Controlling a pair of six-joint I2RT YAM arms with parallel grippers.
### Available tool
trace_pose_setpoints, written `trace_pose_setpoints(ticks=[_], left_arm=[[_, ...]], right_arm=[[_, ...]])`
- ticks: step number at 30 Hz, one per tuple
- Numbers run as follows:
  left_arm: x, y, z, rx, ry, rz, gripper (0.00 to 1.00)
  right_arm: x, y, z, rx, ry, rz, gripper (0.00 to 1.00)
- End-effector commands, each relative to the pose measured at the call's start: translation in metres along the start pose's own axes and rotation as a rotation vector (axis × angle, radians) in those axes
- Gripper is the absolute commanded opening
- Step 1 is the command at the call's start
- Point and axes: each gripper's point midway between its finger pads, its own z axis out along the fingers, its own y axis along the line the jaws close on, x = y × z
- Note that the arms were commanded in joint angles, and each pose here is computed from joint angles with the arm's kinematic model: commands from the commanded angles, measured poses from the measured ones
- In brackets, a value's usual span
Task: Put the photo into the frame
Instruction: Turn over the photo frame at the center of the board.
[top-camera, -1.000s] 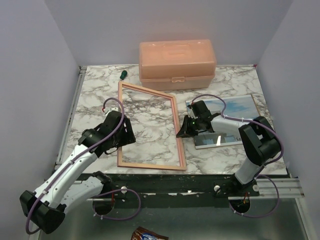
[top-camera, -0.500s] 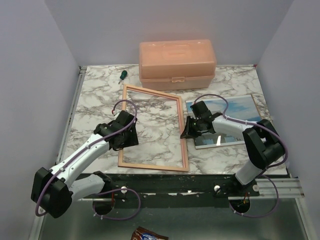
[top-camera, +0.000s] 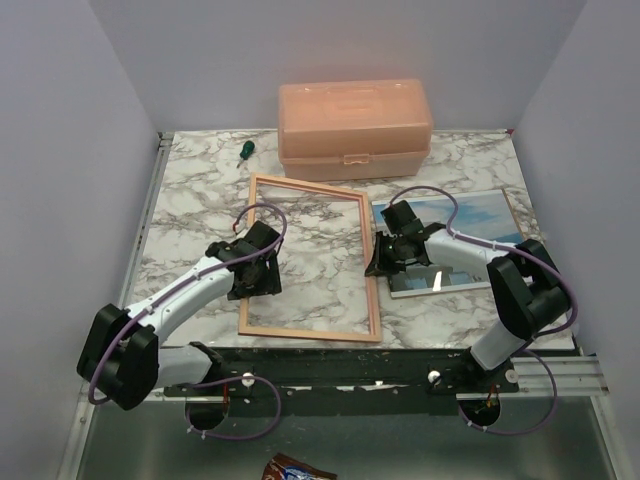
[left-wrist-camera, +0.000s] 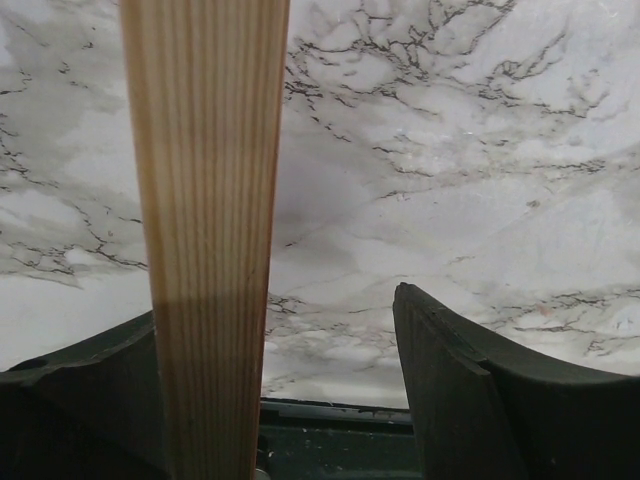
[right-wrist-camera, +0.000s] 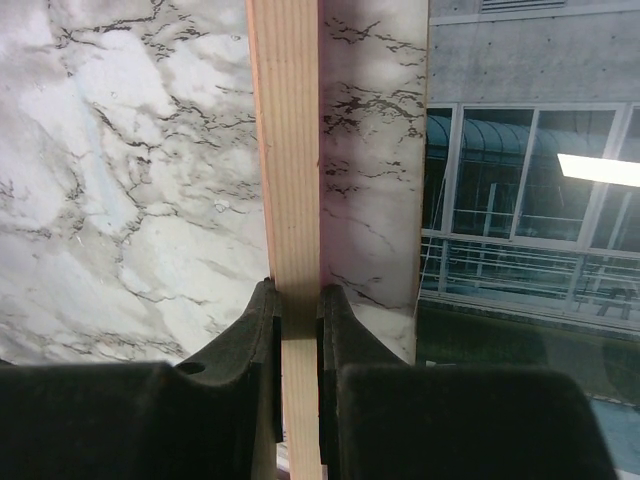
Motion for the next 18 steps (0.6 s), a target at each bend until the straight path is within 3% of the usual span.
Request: trace_pose_setpoints(ticks=[1,10,18], left_arm=[[0.005,0.012,0.013,-0.073,0.016,0.021,0.75],[0.009,0.025,0.023,-0.196,0.076,0.041,0.83],[-0.005,0.028,0.009,-0.227,0.040,0.040,0.90]], right_arm=[[0.008,-0.023,0.004,0.112,0.029,-0.012,0.00],[0.009,-0.024,0.006,0.114,0.034,-0.008,0.00],[0.013,-0.024,0.007,0.109,0.045,0.000,0.00]])
